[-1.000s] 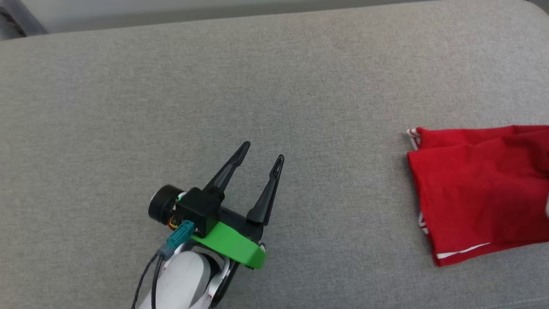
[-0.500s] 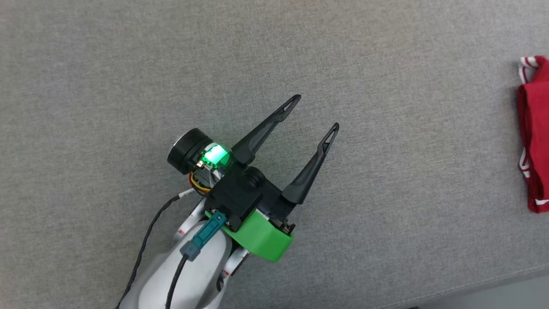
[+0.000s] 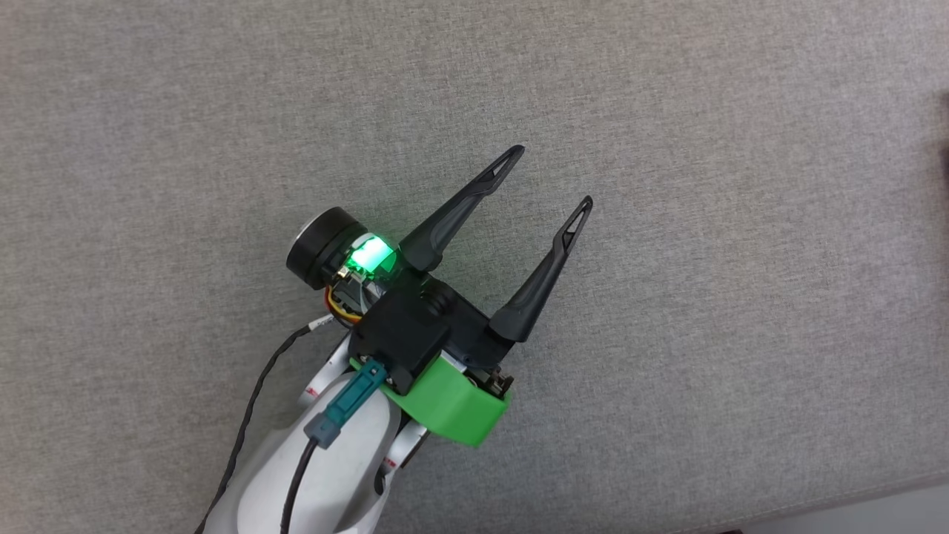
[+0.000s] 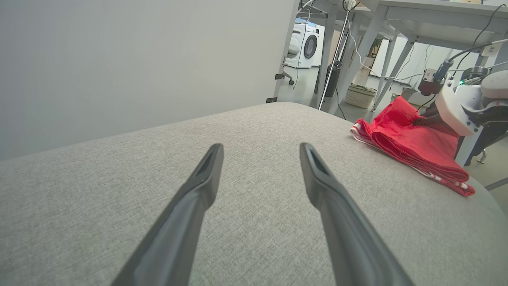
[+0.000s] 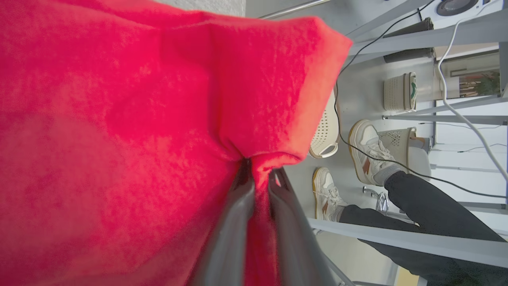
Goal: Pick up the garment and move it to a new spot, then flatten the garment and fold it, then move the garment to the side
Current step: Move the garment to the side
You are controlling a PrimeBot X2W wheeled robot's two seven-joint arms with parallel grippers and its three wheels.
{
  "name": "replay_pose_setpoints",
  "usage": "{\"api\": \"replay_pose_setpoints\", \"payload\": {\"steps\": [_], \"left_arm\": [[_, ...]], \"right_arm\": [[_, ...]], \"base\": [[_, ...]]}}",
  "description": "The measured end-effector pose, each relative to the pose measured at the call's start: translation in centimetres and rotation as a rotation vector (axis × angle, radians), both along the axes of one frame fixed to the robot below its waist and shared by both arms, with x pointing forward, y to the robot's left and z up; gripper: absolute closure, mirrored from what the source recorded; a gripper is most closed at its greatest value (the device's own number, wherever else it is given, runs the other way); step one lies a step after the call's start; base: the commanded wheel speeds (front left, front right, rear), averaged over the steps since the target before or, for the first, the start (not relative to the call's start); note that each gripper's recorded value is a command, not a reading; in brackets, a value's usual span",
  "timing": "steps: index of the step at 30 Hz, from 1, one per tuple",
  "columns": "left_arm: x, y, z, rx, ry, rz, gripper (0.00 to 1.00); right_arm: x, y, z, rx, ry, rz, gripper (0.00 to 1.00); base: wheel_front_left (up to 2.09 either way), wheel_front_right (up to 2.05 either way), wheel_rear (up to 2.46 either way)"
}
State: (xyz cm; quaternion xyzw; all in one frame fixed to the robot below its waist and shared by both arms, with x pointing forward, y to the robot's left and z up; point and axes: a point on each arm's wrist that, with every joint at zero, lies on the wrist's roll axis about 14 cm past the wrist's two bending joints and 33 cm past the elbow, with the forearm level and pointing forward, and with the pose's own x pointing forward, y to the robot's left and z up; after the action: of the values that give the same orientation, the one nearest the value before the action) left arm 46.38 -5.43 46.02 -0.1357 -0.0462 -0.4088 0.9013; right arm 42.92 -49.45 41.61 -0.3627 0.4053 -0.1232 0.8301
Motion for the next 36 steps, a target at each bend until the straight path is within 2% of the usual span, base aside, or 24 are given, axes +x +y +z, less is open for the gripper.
{"api": "replay_pose_setpoints", "payload": {"steps": [1,2,7,14,21,28,33,36], "left_arm": [[0.0,0.1,0.2,0.0,-0.003,0.005,0.0],[0.0,0.3,0.9,-0.004,-0.01,0.016,0.0],[-0.2,0.9,2.0,-0.011,-0.005,0.052,0.0],[-0.7,4.4,3.0,0.009,0.025,0.179,0.0],[-2.1,9.7,4.2,0.026,0.046,0.354,0.0],[-4.2,14.6,5.6,0.002,0.056,0.511,0.0],[-5.5,17.3,6.9,-0.019,0.04,0.602,0.0],[-6.5,18.4,6.6,-0.014,0.051,0.637,0.0]], "right_arm": [[0.0,-0.1,0.1,0.002,-0.007,-0.011,1.0],[-0.1,-0.2,0.6,0.009,-0.031,-0.041,0.0],[0.4,0.3,2.5,0.023,-0.107,-0.047,0.0],[1.8,3.7,6.8,0.039,-0.246,0.066,0.0],[3.2,12.6,10.8,0.232,-0.489,0.223,0.0],[2.2,21.3,15.4,0.483,-0.765,0.356,0.0],[0.4,25.4,16.7,0.671,-0.923,0.392,0.0],[-0.4,27.1,16.6,0.746,-0.97,0.412,0.0]], "base": [[0.0,0.0,0.0],[0.0,0.0,0.0],[0.0,0.0,0.0],[0.0,0.0,0.0],[0.0,0.0,0.0],[0.0,0.0,0.0],[0.0,0.0,0.0],[0.0,0.0,0.0]]}}
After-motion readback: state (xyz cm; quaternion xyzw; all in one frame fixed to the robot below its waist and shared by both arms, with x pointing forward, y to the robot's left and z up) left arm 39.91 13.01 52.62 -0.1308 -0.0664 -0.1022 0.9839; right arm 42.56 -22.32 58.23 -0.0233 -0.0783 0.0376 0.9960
